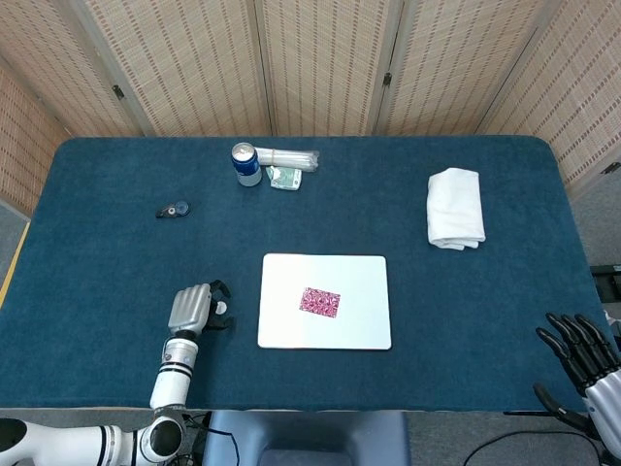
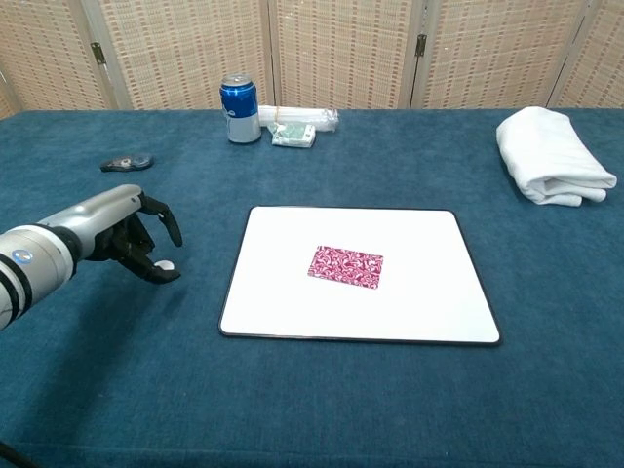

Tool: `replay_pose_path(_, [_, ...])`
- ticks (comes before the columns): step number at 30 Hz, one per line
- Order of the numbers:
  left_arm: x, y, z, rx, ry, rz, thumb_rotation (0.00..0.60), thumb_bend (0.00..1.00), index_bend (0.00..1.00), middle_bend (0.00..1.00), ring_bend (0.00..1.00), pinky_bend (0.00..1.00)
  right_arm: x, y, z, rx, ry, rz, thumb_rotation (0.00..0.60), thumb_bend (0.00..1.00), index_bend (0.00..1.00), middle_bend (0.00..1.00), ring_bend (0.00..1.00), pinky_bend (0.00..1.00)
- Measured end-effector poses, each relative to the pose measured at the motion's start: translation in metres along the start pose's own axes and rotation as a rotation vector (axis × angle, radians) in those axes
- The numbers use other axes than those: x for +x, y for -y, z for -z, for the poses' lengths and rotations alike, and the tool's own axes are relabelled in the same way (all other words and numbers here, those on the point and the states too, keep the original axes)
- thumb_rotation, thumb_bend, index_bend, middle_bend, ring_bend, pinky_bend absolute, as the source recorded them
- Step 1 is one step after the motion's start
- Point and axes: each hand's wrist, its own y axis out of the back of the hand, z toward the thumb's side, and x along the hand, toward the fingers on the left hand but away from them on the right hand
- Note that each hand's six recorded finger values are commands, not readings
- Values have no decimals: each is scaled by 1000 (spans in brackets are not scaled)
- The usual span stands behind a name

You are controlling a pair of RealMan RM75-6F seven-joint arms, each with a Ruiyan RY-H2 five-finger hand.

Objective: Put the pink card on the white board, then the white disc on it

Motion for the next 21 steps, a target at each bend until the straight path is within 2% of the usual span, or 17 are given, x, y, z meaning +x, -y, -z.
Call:
replay_pose_path(9, [13,2,21,-25,-45,22,600,281,478,1000,1000,1000,-3,2,1,6,9,-9,600,255,0,0,0,0])
replay_pose_path(21, [14,3,27,-42,-49,35,600,280,484,1000,1000,1000,-5,4,1,11,16,-13,600,255,0,0,0,0])
